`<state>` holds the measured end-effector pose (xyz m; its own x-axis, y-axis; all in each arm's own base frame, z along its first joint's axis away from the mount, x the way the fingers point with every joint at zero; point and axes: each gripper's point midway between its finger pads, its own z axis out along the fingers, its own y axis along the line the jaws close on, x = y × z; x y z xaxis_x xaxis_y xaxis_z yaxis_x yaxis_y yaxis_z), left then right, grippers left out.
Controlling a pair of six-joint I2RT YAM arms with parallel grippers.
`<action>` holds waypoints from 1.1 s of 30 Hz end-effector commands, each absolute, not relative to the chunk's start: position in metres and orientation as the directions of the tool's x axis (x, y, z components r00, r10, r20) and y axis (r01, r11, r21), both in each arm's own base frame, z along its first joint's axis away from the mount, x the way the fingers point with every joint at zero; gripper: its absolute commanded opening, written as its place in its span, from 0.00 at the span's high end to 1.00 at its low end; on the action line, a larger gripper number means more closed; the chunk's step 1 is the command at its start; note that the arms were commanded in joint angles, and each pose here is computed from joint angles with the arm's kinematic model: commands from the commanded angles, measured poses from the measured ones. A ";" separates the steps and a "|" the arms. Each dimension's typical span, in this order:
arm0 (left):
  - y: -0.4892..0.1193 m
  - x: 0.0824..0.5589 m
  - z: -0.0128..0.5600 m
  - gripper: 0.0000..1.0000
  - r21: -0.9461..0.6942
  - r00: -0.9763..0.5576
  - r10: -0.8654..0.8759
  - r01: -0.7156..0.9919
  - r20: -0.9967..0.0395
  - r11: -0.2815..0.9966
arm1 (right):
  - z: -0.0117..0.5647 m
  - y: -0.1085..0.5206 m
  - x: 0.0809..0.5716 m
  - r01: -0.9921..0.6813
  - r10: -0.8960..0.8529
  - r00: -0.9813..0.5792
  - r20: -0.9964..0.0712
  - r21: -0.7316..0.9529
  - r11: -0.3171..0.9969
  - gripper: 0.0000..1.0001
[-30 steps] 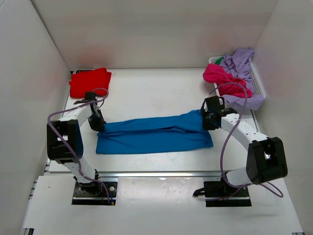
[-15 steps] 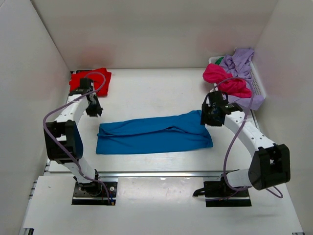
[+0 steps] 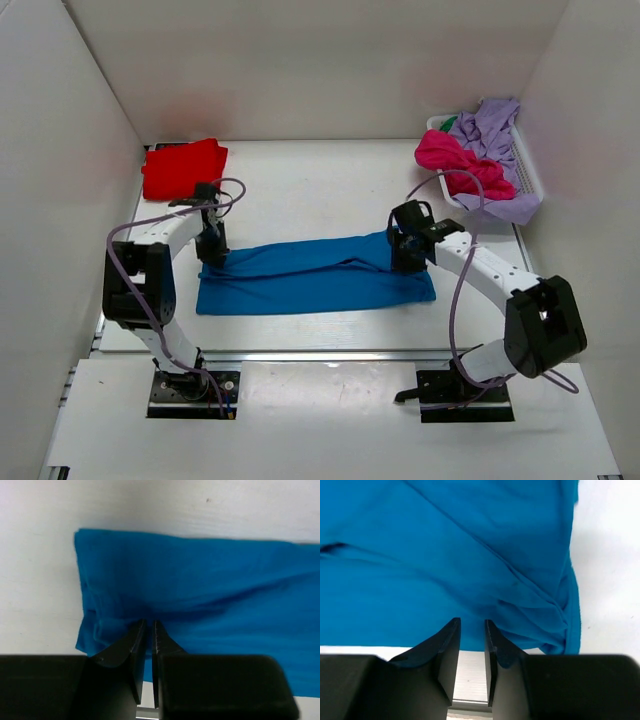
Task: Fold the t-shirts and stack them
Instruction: Rotate the tshirt 90 degrees
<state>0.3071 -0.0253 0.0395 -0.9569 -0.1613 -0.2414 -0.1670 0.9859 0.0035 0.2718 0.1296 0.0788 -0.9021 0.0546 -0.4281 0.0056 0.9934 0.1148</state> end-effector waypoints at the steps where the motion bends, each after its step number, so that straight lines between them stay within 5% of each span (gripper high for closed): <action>1: -0.032 0.295 0.030 0.79 0.034 -0.973 -0.136 -0.145 -0.186 0.989 | 0.059 0.122 0.268 0.085 0.114 -0.910 -0.398 0.089 0.992 0.76; 8: -0.051 0.268 0.000 0.77 0.062 -0.990 -0.110 -0.115 -0.086 0.991 | 0.019 0.101 0.280 0.177 0.166 -0.934 -0.316 -0.005 0.984 0.73; 16: -0.062 0.246 -0.014 0.79 0.050 -0.995 -0.093 -0.094 -0.025 0.994 | 0.035 0.113 0.386 0.143 0.153 -0.894 -0.420 0.055 0.988 0.71; 26: -0.114 0.209 -0.019 0.79 -0.050 -0.999 -0.001 -0.003 0.032 0.999 | 0.018 0.164 0.509 0.010 0.024 -0.924 -0.383 0.038 0.999 0.68; 33: -0.141 0.193 -0.015 0.77 -0.148 -0.996 0.043 0.030 0.082 0.989 | 0.038 0.212 0.563 -0.118 0.018 -0.893 -0.449 0.272 0.955 0.64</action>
<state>0.2377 -0.1103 0.0086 -0.9951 0.0218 -0.0963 0.0247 0.9993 -0.0287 0.5785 0.2004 0.0313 -0.8598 0.0478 -0.5084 -0.0523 0.9821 0.1807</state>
